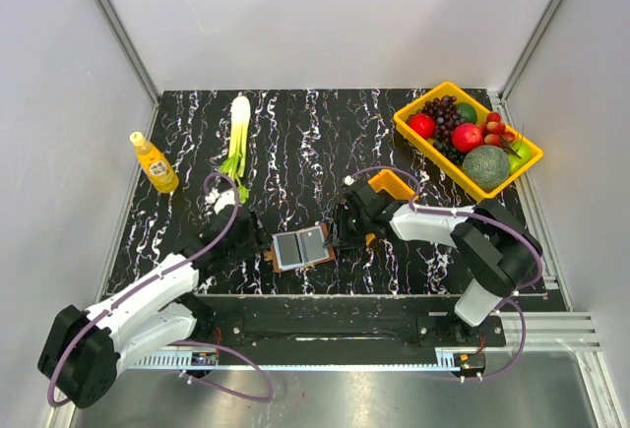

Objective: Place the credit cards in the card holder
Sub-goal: Insert the credit card into the card holder, then close the card holder at the center of the board.

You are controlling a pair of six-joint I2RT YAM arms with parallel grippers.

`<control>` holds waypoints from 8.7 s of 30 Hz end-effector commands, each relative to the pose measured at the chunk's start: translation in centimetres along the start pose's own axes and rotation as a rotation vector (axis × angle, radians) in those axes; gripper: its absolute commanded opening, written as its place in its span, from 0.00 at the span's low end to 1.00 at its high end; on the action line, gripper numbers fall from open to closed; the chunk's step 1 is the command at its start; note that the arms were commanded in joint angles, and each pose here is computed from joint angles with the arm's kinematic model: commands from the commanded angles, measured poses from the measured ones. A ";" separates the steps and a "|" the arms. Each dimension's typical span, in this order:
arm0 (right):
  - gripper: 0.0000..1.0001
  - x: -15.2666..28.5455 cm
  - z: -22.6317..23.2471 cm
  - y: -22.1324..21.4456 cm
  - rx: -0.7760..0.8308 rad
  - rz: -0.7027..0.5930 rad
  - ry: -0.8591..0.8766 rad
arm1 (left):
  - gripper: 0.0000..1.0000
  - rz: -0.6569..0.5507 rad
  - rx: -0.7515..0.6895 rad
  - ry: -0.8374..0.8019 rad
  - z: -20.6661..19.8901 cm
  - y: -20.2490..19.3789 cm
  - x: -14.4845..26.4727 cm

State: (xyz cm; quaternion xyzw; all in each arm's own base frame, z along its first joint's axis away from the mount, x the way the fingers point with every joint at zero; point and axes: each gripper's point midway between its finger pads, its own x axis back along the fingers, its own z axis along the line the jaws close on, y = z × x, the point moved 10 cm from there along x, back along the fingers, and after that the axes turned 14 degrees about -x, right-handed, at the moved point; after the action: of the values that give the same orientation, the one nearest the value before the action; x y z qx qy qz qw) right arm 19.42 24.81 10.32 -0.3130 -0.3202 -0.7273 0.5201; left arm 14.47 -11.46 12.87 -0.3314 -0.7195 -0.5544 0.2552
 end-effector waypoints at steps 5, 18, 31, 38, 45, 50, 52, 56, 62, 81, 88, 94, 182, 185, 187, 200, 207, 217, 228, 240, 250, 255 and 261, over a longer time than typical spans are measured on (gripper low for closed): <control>0.45 -0.5 1.4 0.0 -0.020 0.025 0.136 | 0.62 0.065 0.028 -0.045 0.0 -1.6 -0.7; 0.43 -0.3 1.5 0.0 -0.010 0.027 0.151 | 0.18 0.080 0.037 -0.049 -0.2 -1.6 -0.9; 0.40 2.7 4.7 0.2 0.036 0.020 0.357 | 0.00 0.032 0.030 -0.067 -0.7 -0.3 -0.2; 0.40 1.0 7.1 -0.3 0.071 0.071 0.388 | 0.00 0.043 0.031 -0.078 -1.2 0.0 -0.8; 0.41 -0.8 9.6 -2.1 0.144 0.114 0.399 | 0.00 0.036 0.028 -0.075 -1.2 0.1 -0.8; 0.42 -1.4 9.5 -2.5 0.120 0.129 0.407 | 0.00 0.021 0.034 -0.062 -1.0 0.1 -0.6; 0.43 -1.3 9.5 -2.4 0.123 0.120 0.409 | 0.00 0.022 0.030 -0.053 -0.8 0.0 -0.5; 0.45 -1.7 11.3 -3.3 0.184 0.173 0.417 | 0.00 0.015 0.030 -0.043 -0.8 0.1 -0.5; 0.48 -1.7 11.3 -3.4 0.187 0.159 0.426 | 0.00 0.015 0.024 -0.036 -0.8 0.2 -0.5; 0.32 2.2 11.0 -1.8 0.204 -0.022 0.450 | 0.00 0.016 0.021 -0.022 -0.6 0.2 -0.5; 0.04 2.1 8.0 0.2 0.165 -0.100 0.347 | 0.00 0.013 0.021 -0.022 -0.5 0.1 -0.4; 0.00 -0.3 8.2 -0.7 0.222 0.011 0.329 | 0.00 0.003 0.022 -0.037 -0.8 0.4 -0.2; 0.09 -7.4 8.4 -3.9 0.233 0.100 0.181 | 0.34 0.353 -0.268 0.040 -2.6 2.7 -0.7; 0.09 -7.5 8.3 -3.9 0.232 0.099 0.179 | 0.33 0.354 -0.273 0.051 -2.5 2.9 -0.6; 0.09 -7.4 8.5 -3.9 0.233 0.098 0.183 | 0.32 0.359 -0.282 0.054 -2.5 2.9 -0.8; 0.09 -7.6 8.3 -4.0 0.235 0.109 0.185 | 0.31 0.395 -0.292 0.101 -2.5 2.7 -1.8; 0.09 -7.6 8.3 -4.0 0.238 0.112 0.187 | 0.27 0.382 -0.292 0.103 -2.6 3.1 -1.5; 0.09 -7.8 8.3 -4.0 0.238 0.118 0.188 | 0.19 0.366 -0.290 0.097 -2.6 3.4 -1.0; 0.09 -7.9 8.3 -4.0 0.238 0.124 0.187 | 0.17 0.339 -0.279 0.090 -2.5 3.5 -0.3; 0.09 -8.0 8.3 -4.1 0.241 0.132 0.188 | 0.20 0.322 -0.277 0.091 -2.5 3.5 -0.3; 0.09 -8.0 8.4 -4.1 0.240 0.134 0.187 | 0.17 0.316 -0.271 0.091 -2.5 3.6 -0.2; 0.09 -8.1 8.4 -4.0 0.242 0.134 0.186 | 0.16 0.296 -0.265 0.077 -2.7 4.0 0.0; 0.09 -8.1 8.4 -4.1 0.244 0.138 0.185 | 0.17 0.285 -0.257 0.057 -2.9 4.0 0.1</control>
State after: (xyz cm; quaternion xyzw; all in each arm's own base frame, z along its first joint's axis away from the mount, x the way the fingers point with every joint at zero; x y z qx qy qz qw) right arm 18.95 36.92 9.61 -0.1861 -0.3138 -0.6870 0.6284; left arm 16.80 -13.03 14.69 -0.4606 -0.5504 -0.6077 0.3401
